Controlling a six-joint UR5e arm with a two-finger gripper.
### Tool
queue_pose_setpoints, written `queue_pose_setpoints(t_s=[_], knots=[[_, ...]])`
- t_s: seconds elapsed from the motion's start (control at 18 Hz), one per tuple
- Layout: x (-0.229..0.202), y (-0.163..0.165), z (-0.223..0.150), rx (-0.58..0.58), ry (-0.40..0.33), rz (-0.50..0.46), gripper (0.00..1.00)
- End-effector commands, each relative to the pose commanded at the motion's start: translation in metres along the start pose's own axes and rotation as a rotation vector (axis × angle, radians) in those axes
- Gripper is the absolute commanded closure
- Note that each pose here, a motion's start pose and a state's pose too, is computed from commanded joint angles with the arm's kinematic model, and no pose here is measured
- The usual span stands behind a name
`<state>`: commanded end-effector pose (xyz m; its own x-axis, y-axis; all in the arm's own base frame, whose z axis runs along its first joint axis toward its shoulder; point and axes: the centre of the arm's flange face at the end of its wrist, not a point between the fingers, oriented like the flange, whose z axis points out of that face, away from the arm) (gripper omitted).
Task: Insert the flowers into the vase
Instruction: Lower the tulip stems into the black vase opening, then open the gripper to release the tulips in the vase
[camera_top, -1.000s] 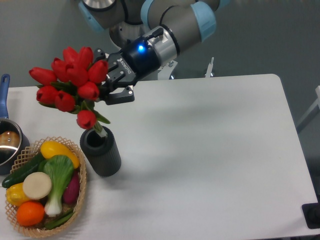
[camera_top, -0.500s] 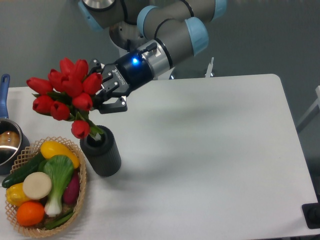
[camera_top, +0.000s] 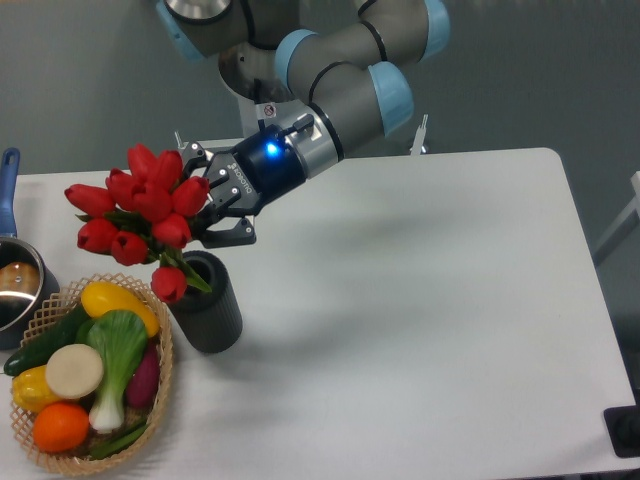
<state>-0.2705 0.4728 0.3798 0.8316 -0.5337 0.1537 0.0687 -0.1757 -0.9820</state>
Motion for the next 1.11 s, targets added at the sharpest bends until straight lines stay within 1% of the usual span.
queue_pose_setpoints(t_s=[0.11,0.17,0.22,0.33,0.5,0.56,0.67,0.83,1.11], knots=[[-0.001,0.011,0.001,-0.002,0.002,0.002,0.68],[-0.003,0.015,0.002,-0.003,0.003,-0.006,0.61],[-0.004,0.019,0.002,-0.003,0.004,-0.016,0.53],[-0.003,0.026,0.003,-0.004,0.006,-0.033,0.32],[0.002,0.035,0.003,-0.006,0.006,-0.055,0.07],[0.003,0.038,0.003,-0.006,0.007,-0.061,0.0],[0.004,0.043,0.002,-0.006,0.005,-0.073,0.0],[0.005,0.041,-0.002,-0.016,-0.007,-0.077,0.0],[0.017,0.037,-0.023,-0.111,-0.084,-0.06,0.0]])
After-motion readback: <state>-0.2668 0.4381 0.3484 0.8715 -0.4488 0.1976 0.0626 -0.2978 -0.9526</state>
